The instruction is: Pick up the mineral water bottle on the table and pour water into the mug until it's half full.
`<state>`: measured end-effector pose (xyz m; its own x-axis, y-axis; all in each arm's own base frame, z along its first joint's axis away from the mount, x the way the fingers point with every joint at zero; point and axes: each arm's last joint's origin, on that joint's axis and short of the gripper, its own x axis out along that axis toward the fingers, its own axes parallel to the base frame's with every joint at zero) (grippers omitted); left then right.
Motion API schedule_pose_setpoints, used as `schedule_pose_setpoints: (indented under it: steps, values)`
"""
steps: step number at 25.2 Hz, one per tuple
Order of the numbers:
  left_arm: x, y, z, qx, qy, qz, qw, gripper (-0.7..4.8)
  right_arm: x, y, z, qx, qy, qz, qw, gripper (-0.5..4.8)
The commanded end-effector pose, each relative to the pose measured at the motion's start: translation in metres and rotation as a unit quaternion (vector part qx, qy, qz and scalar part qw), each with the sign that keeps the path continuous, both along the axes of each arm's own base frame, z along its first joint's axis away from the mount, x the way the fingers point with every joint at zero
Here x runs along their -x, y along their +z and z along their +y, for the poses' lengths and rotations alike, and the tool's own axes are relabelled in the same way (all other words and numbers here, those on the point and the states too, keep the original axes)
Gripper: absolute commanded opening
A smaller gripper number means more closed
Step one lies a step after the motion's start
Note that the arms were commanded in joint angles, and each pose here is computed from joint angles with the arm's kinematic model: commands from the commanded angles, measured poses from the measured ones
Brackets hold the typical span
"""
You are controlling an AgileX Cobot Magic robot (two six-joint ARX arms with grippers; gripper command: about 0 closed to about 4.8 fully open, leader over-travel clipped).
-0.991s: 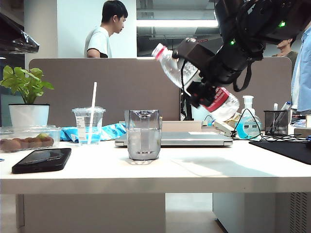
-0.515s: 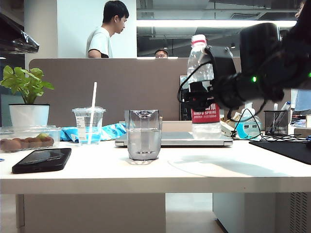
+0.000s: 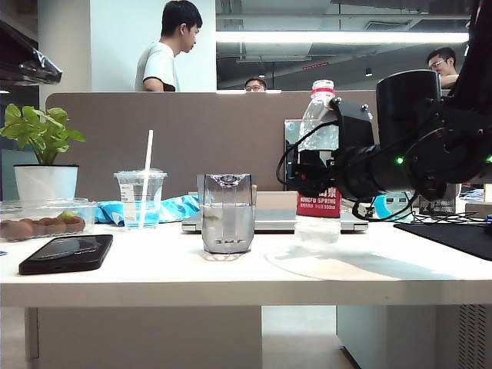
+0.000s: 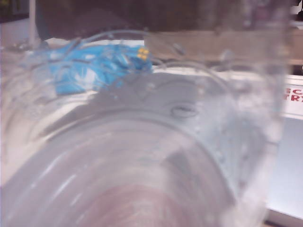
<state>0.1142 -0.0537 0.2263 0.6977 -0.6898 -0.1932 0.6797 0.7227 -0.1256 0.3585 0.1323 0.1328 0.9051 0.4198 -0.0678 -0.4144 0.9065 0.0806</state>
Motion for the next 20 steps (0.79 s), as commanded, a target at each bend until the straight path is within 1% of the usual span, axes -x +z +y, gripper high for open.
schedule_pose_setpoints:
  steps: [1, 3, 5, 6, 7, 9, 10, 14, 15, 17, 20]
  values:
    - [0.000, 0.002, 0.000, 0.002, -0.002, -0.005, 1.000, -0.03, 0.001, 0.003, 0.001, -0.006, 0.002, -0.011, 1.000, 2.65]
    - [0.000, 0.002, 0.000, 0.002, -0.002, -0.005, 1.000, -0.03, 0.001, 0.002, 0.001, -0.006, 0.002, -0.011, 1.000, 2.66]
    - [0.000, 0.002, 0.000, 0.002, -0.002, -0.005, 1.000, -0.03, 0.001, 0.002, 0.001, -0.006, 0.007, -0.010, 1.000, 3.14]
    - [0.000, 0.002, 0.000, 0.002, -0.002, -0.005, 1.000, -0.03, 0.002, 0.002, 0.001, -0.006, 0.013, -0.009, 1.000, 3.50]
    - [0.000, 0.002, 0.000, 0.002, -0.002, -0.005, 1.000, -0.03, 0.002, 0.001, 0.001, -0.005, 0.013, -0.008, 1.000, 3.70]
    - [0.000, 0.002, 0.000, 0.002, -0.002, -0.005, 1.000, -0.03, 0.003, 0.000, 0.000, -0.004, 0.013, -0.006, 1.000, 3.78]
    - [0.000, 0.002, 0.000, 0.002, -0.002, -0.005, 1.000, -0.03, 0.004, -0.001, 0.000, -0.004, 0.013, -0.004, 1.000, 3.90]
    - [0.000, 0.002, 0.000, 0.002, -0.002, -0.005, 1.000, -0.03, 0.008, -0.006, -0.001, 0.004, 0.013, 0.001, 1.000, 4.68]
    - [0.000, 0.002, 0.000, 0.002, -0.002, -0.005, 1.000, -0.03, 0.009, -0.006, -0.002, 0.008, 0.013, 0.000, 1.000, 4.79]
    - [0.000, 0.002, 0.000, 0.002, -0.002, -0.005, 1.000, -0.03, 0.011, -0.007, -0.002, 0.014, 0.015, -0.005, 1.000, 4.79]
    - [0.000, 0.002, 0.000, 0.002, -0.002, -0.005, 1.000, -0.03, 0.019, -0.008, -0.005, 0.005, 0.013, -0.030, 0.999, 4.79]
